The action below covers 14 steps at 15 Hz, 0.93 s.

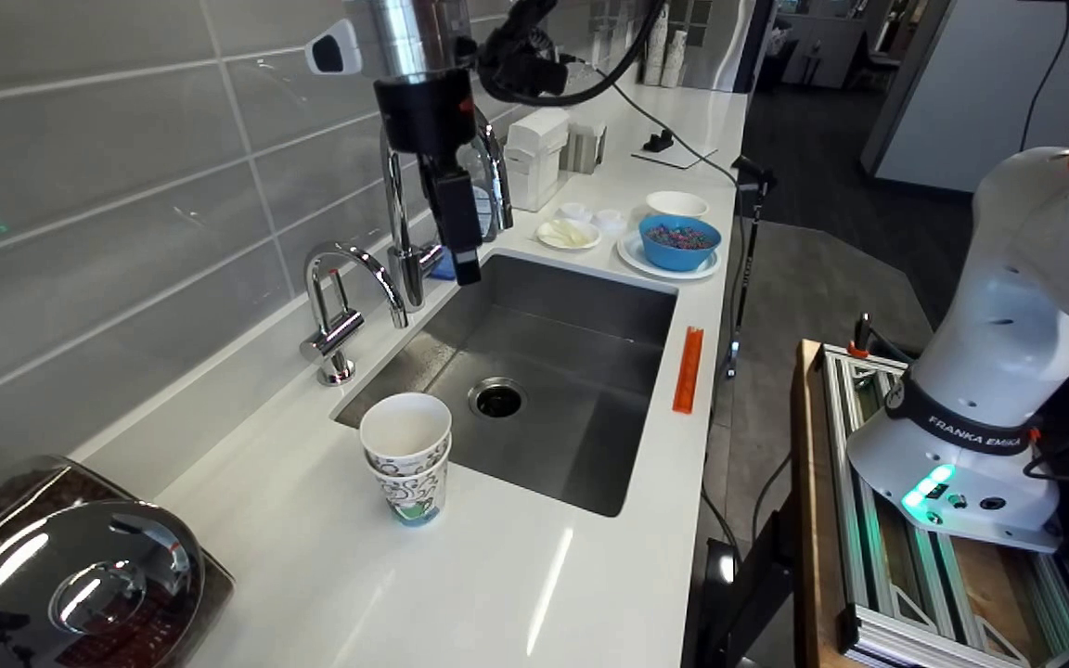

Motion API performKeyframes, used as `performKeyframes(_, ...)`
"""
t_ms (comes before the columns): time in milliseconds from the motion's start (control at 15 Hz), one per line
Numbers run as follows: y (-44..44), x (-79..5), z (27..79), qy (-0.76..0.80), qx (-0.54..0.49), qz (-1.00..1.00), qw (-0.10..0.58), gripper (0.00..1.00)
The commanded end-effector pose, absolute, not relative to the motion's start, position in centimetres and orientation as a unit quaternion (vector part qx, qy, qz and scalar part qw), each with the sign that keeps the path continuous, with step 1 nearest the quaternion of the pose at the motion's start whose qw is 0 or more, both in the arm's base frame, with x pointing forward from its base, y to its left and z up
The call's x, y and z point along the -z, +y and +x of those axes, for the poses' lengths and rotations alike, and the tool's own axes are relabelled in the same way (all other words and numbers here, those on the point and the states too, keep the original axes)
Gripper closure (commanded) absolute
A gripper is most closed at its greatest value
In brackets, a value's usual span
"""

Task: Pour the liquid out of the cup in the sink and place it in the cup on the left side of the counter.

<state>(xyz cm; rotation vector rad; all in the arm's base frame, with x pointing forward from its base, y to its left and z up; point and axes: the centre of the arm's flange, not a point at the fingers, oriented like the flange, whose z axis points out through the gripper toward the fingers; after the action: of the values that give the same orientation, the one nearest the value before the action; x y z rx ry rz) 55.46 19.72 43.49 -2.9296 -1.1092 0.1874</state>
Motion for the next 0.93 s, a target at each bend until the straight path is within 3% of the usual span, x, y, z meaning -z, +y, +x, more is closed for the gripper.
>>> performKeyframes(0, 16.9, -44.0, 51.2, -0.294, -0.031, -0.955, -0.003, 0.00)
performKeyframes(867, 9.4, -44.7, 41.7, -0.145, 0.004, -0.989, -0.033, 0.00)
